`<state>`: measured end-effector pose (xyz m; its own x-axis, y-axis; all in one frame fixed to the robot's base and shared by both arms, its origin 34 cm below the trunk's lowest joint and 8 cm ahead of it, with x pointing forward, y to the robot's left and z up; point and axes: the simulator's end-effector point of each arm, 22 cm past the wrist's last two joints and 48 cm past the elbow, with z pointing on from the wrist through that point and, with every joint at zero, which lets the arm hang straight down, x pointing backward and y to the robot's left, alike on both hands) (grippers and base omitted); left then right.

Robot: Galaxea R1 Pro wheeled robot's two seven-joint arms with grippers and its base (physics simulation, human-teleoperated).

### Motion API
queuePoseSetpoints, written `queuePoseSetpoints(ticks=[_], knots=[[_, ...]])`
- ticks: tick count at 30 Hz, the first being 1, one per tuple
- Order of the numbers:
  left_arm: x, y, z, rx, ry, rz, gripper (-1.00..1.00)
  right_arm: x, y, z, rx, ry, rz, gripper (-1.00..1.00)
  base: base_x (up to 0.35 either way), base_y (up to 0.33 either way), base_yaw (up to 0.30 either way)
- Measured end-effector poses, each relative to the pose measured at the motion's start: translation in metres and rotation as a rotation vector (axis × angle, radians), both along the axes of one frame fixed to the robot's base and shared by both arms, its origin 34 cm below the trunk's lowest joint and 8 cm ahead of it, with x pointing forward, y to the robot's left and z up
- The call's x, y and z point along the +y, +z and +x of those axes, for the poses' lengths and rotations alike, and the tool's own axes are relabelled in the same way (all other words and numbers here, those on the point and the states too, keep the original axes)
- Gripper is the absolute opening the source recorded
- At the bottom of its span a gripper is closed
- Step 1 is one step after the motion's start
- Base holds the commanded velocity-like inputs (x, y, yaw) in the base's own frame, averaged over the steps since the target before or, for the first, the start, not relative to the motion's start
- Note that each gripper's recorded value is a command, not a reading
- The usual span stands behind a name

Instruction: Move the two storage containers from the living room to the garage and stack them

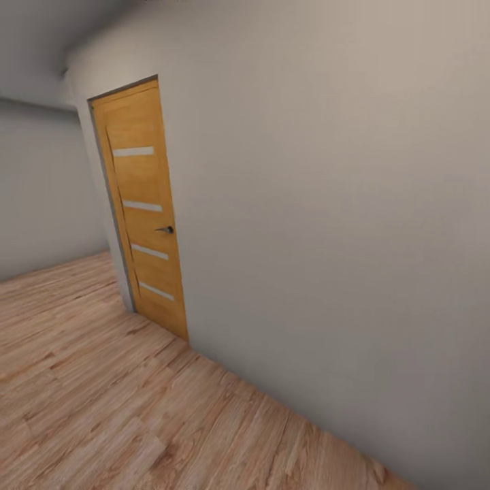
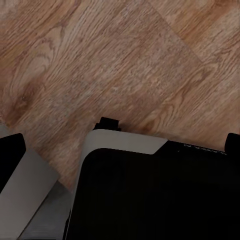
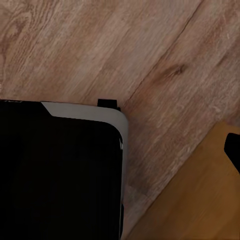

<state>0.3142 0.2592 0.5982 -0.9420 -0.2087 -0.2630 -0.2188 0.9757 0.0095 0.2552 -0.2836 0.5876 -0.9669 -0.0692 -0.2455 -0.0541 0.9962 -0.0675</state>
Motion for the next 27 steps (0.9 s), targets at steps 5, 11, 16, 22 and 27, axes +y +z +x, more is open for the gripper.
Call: queuePoseSetpoints(ticks=[5,11,16,22,27], knots=[[0.0,0.0,0.0,0.0,0.001,0.0,1.0,0.0009,-0.0001,-0.0003,0.001,0.002,0.002,1.0,0.0,0.0,0.268],[-0.0004,-0.0002,-0.0007,0.001,0.04,-0.01,1.0,0.0024,-0.0002,-0.0003,0.002,0.011,0.002,1.0,0.0,0.0,0.268],[-0.0026,-0.0001,-0.0011,0.0,0.059,-0.019,1.0,0.0038,-0.0001,-0.0004,0.002,0.016,0.003,1.0,0.185,-0.014,0.268],[-0.0026,-0.0001,-0.0011,0.0,0.06,-0.019,1.0,0.0029,0.0001,0.0002,-0.001,0.015,0.001,1.0,0.307,-0.081,0.268],[-0.0015,0.0,-0.001,-0.001,0.061,-0.018,1.0,0.0018,0.0002,0.0004,-0.002,0.016,0.0,1.0,0.315,-0.093,0.268]])
